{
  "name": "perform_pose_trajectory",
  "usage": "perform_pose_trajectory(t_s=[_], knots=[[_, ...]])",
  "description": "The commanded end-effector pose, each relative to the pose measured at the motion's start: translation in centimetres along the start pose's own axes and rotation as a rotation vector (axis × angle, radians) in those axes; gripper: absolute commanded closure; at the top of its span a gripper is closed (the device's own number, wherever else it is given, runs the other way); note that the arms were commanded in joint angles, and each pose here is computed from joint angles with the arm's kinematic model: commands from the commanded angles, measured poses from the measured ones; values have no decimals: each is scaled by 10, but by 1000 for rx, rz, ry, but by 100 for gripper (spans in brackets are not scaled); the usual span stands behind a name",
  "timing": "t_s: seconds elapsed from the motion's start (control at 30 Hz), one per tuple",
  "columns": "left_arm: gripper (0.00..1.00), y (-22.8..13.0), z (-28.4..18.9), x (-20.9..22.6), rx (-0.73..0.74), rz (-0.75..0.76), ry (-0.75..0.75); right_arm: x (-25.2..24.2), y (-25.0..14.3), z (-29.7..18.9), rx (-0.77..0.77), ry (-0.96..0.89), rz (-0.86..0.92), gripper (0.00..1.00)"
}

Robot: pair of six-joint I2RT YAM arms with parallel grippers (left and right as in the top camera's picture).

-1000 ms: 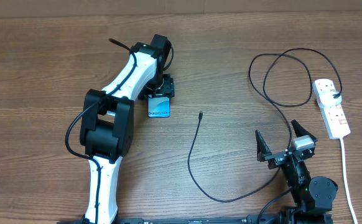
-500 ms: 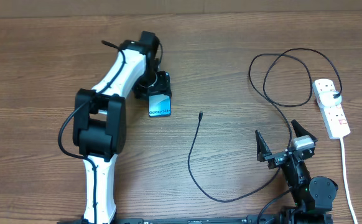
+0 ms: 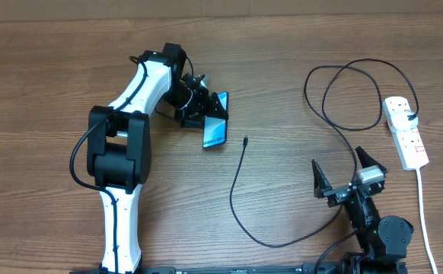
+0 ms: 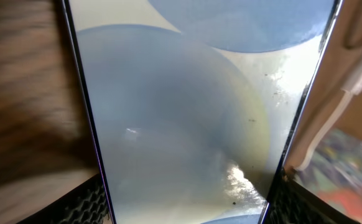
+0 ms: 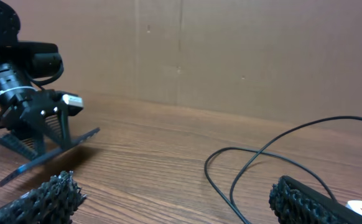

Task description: Plug charger to phone and switch on socket

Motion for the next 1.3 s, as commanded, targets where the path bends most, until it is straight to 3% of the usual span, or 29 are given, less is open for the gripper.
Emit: perform_pose_trajectory(t_s=[0.0,0.17,0.3,0.57,0.8,0.93,1.1,1.27], knots=[[27,-5,1,-22,41,47,-183,10,0,0,-15,72,22,0],[27,-6,0,-26,47,56,-221,41,4,-6,-13,314,214,0],[27,-6,0,-26,46,56,-221,44,10,-8,-1,345,326,0],[27,-7,0,-27,51,54,-220,40,82,-13,-5,384,485,0],[27,-10,4,-31,61,63,-217,37,117,9,325,452,616,0],[27,-12,8,-35,71,72,-214,34,111,27,562,470,732,0],[27,-14,14,-40,79,89,-211,40,90,53,708,587,882,1],[27,-14,16,-42,76,104,-211,45,53,78,830,607,932,20]])
Point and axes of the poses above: each gripper's point midway between its finger pads, its own z axis out along the fingers, its own x axis along the line the jaws close on, y = z × x, the point moved 4 cm from there along -z, back along the fingers, and after that the axes turned 4 degrees about -z, right-handed, at the moved point
